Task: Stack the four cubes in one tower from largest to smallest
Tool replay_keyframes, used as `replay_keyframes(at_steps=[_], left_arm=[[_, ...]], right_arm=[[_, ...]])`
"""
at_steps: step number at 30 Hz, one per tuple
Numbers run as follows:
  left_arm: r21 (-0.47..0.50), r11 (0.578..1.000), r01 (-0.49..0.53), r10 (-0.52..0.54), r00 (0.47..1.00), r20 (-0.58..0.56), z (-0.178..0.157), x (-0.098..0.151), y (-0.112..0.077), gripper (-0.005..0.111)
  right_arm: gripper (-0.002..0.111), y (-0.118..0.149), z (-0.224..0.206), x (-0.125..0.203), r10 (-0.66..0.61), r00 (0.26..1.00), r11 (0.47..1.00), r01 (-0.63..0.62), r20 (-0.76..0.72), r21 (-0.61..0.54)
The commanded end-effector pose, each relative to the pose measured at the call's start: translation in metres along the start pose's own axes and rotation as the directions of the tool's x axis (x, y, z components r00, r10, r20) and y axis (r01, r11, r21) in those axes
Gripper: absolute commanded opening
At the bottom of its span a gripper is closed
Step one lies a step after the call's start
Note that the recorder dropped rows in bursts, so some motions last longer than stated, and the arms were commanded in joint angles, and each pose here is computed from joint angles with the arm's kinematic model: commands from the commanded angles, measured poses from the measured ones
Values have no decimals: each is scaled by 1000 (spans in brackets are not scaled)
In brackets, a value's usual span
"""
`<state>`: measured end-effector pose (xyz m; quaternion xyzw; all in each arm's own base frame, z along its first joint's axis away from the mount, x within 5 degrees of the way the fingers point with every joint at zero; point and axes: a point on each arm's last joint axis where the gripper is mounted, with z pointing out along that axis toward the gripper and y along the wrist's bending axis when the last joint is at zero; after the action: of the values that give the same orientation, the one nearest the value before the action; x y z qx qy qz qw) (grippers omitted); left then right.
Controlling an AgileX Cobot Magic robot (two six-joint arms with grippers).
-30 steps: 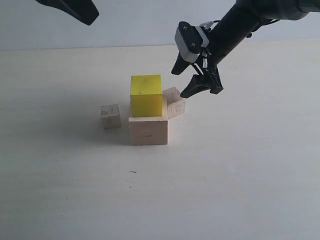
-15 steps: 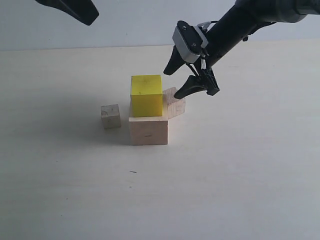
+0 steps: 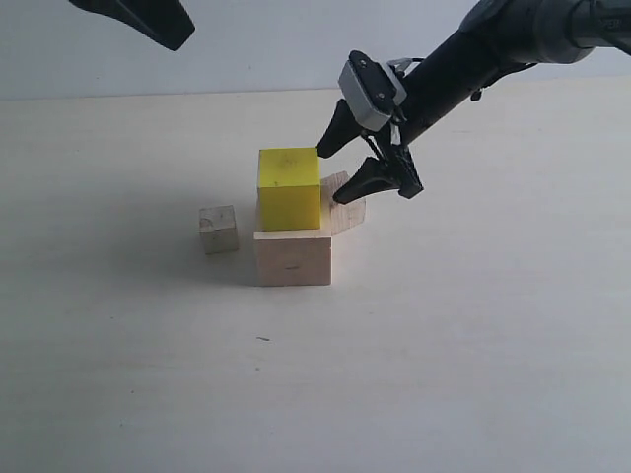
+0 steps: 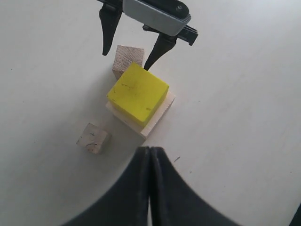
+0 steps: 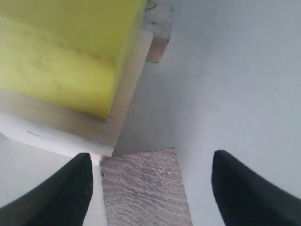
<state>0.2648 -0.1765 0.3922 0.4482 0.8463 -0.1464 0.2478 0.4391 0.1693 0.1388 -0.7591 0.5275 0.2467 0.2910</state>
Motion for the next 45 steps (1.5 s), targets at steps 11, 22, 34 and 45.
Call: replay_keyframes(at_steps=[11,22,34,45], left_arm=[[-17,1000,-5,5,1000,7,-5,0,1,0],[-20,1000,-7,7,1000,5,-5,0,1,0],[-20,1000,-7,7,1000,5,-5,0,1,0],[1,1000,6,-6,999,-47,9,10,1,0]], right_arm=[[68,-1,-11,12,53,995,998,-54,79,15],[68,-10,-9,7,110,977,987,-129,185,92],[68,-9,7,30,171,970,977,-190,175,95],[68,-8,-30,68,256,951,944,-285,174,168]])
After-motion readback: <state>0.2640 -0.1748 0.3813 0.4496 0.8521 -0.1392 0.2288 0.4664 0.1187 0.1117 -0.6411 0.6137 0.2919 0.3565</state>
